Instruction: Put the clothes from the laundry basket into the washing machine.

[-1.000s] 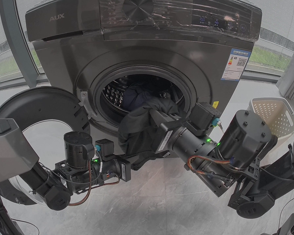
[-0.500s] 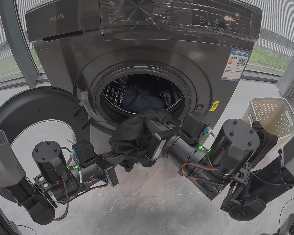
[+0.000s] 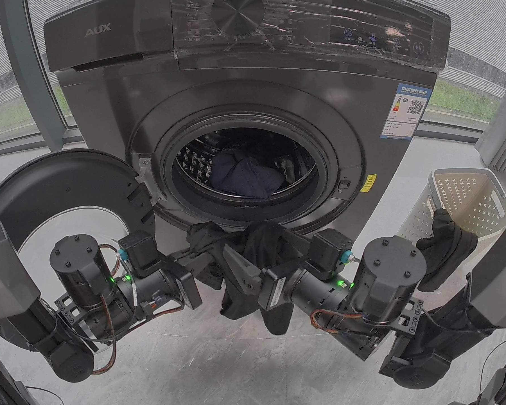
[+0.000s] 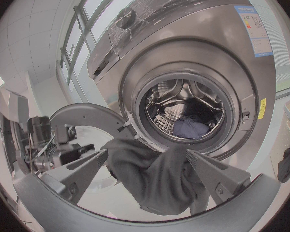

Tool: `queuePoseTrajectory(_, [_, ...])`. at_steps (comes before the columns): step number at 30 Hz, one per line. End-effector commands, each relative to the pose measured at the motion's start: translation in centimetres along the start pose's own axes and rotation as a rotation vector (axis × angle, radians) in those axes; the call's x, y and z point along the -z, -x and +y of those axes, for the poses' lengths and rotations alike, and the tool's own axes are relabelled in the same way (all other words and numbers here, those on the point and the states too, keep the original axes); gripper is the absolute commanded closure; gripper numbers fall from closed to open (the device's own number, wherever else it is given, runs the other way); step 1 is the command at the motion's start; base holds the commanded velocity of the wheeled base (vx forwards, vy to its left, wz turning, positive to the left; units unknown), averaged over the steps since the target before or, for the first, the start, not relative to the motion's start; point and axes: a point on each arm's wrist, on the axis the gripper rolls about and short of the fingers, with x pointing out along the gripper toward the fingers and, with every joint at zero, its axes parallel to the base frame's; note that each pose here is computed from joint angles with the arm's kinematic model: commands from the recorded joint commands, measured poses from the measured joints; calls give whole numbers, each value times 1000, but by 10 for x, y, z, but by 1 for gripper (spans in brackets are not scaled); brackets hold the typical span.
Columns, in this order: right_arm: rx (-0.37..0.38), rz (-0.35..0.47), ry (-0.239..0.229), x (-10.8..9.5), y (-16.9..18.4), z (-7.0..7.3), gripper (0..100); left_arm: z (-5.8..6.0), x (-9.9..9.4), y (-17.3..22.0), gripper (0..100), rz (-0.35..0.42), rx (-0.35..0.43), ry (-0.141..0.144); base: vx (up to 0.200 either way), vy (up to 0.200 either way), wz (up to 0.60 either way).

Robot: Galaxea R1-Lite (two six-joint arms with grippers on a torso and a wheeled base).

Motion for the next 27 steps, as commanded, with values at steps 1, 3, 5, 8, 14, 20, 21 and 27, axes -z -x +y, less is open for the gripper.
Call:
queuePoseTrajectory(1, [-2,35,11,8,4,0,0,5,-7,-3,100,-37,-15,-8,0,0,0])
queuePoseTrajectory(3, [-1,47,16,10,6,0,0,5,-9,-5,100,-46,-15,-9,0,0,0])
queuePoseTrajectory(5, [2,61,23,13,8,-2,0,5,-11,-6,100,-54,-14,-10,0,0,0])
queuePoseTrajectory(8, [11,101,37,21,14,-5,0,5,-15,-9,100,-75,-24,-13,0,0,0])
queuePoseTrajectory(14, [13,124,46,27,14,-6,0,6,-24,-15,100,-124,-51,-13,0,0,0])
queuePoseTrajectory(20, [15,137,50,32,13,-6,0,6,-25,-16,100,-131,-56,-15,0,0,0])
queuePoseTrajectory(21, [15,137,50,32,12,-6,0,6,-25,-17,100,-135,-61,-15,0,0,0])
queuePoseTrajectory(27, [8,146,53,36,12,-3,0,7,-32,-22,100,-174,-87,-15,0,0,0])
